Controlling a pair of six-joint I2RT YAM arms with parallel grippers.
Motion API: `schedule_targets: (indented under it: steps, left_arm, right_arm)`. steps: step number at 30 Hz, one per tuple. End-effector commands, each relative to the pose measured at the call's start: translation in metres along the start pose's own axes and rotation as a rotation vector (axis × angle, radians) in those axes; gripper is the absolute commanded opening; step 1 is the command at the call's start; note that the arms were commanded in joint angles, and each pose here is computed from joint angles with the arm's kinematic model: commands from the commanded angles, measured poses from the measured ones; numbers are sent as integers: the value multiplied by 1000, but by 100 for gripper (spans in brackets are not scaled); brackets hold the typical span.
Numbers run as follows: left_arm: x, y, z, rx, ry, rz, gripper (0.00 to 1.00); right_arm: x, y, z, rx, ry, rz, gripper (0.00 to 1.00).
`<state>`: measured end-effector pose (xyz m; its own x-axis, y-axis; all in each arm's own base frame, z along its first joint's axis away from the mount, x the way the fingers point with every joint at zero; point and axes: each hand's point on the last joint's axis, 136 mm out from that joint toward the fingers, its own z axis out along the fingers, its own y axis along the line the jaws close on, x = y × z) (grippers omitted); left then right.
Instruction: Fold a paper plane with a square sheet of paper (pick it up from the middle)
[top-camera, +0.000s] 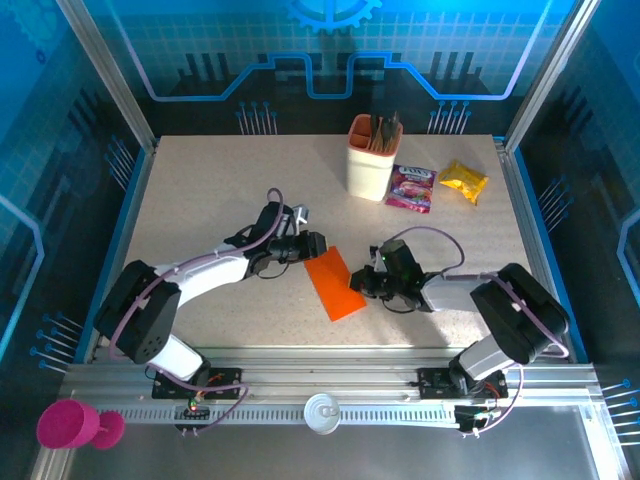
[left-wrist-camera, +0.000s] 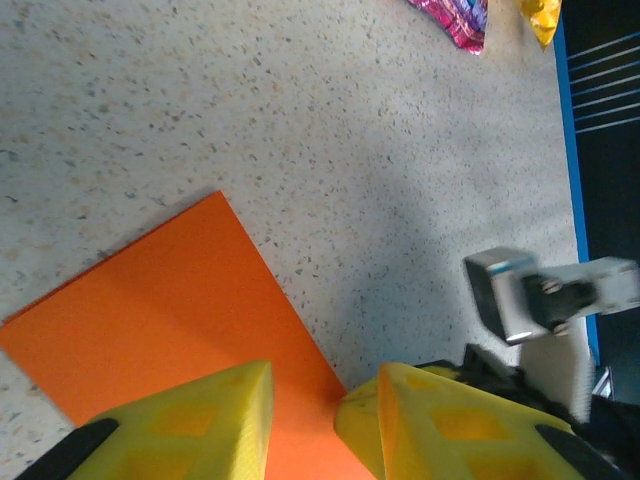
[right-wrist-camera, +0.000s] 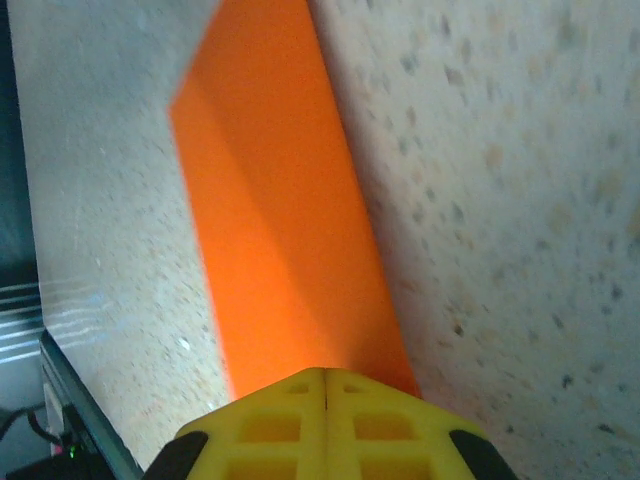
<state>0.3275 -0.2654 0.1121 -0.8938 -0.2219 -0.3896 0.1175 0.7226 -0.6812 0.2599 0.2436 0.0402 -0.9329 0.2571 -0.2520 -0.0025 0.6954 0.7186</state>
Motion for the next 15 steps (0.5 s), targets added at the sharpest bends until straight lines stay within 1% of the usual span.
schedule_targets:
  steps: [1, 4, 9, 12, 15]
  left_arm:
    - [3, -21, 9, 59, 35, 23, 33]
    - [10, -30, 20, 85, 61, 19, 29]
    - [29, -36, 40, 109, 107, -9, 16]
    - [37, -30, 51, 104, 120, -31, 11]
    - [41, -26, 58, 106, 129, -48, 9]
  right_arm:
    - [-15, 11, -17, 51, -43, -49, 0]
    - [-16, 11, -26, 63, -45, -77, 0]
    - [-8, 7, -26, 23, -13, -94, 0]
    - [-2, 9, -20, -15, 14, -99, 0]
    - [2, 7, -13, -32, 32, -92, 0]
